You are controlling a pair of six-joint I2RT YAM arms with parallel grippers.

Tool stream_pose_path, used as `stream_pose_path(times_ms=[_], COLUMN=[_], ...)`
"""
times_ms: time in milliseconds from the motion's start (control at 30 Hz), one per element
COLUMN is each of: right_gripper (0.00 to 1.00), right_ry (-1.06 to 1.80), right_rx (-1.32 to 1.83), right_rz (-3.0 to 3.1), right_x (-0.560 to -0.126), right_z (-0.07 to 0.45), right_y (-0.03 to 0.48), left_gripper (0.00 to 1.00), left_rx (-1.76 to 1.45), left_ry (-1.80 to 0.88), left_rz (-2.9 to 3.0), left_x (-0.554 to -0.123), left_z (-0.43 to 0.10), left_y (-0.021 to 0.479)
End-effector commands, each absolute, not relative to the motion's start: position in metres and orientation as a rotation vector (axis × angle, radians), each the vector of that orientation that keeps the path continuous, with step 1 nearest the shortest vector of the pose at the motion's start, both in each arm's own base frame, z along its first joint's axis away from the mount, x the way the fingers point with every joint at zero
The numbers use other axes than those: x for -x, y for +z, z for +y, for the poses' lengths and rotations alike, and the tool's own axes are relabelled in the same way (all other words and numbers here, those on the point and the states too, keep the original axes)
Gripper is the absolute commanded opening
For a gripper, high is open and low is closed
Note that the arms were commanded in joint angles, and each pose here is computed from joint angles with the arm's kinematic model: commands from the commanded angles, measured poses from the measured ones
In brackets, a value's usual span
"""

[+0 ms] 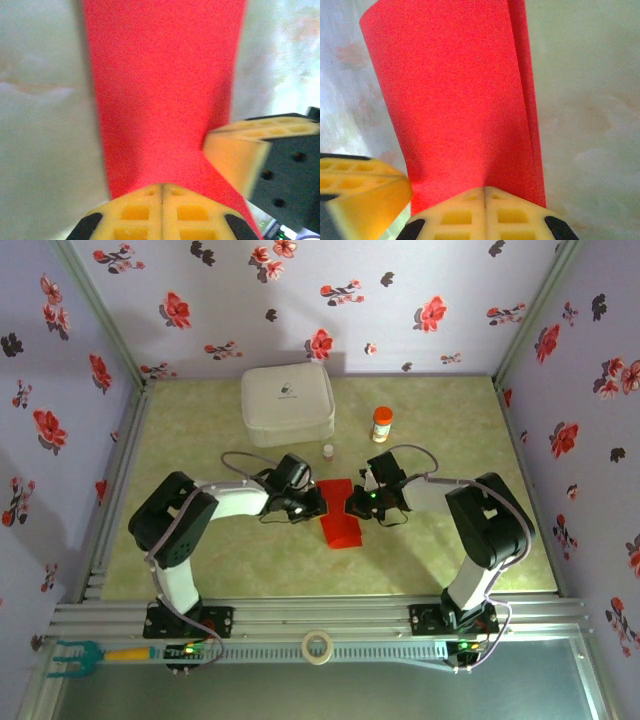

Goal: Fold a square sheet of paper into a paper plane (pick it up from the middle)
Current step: First fold the square sheet of paper in half at the center of the table.

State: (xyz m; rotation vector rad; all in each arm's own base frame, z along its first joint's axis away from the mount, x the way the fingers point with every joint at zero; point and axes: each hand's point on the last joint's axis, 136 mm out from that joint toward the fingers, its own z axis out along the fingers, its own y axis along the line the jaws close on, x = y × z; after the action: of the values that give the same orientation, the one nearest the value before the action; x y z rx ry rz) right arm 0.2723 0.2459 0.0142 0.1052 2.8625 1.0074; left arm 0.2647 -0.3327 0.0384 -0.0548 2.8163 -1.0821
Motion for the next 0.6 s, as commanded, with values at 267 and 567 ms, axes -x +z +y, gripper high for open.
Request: stream_pose_path(times_ms=[267,567], right_gripper=[0.0,0.0], right_ry=[0.734,0.728], right_rx=[-0.217,-0.226], right_rz=[3.067,3.068], right_x=[-0.236,-0.235], right_z=[0.206,0.205], right_y=[-0.032,-0.033], left_gripper=[0.05,0.03], left_rx=[0.066,0.089], left_ry=[-1.182,-1.026], left_rz=[2.851,2.969], left_x=[-0.247,-0.221], left_z=[-0.346,-0.316], left_y=[0.034,-0.024])
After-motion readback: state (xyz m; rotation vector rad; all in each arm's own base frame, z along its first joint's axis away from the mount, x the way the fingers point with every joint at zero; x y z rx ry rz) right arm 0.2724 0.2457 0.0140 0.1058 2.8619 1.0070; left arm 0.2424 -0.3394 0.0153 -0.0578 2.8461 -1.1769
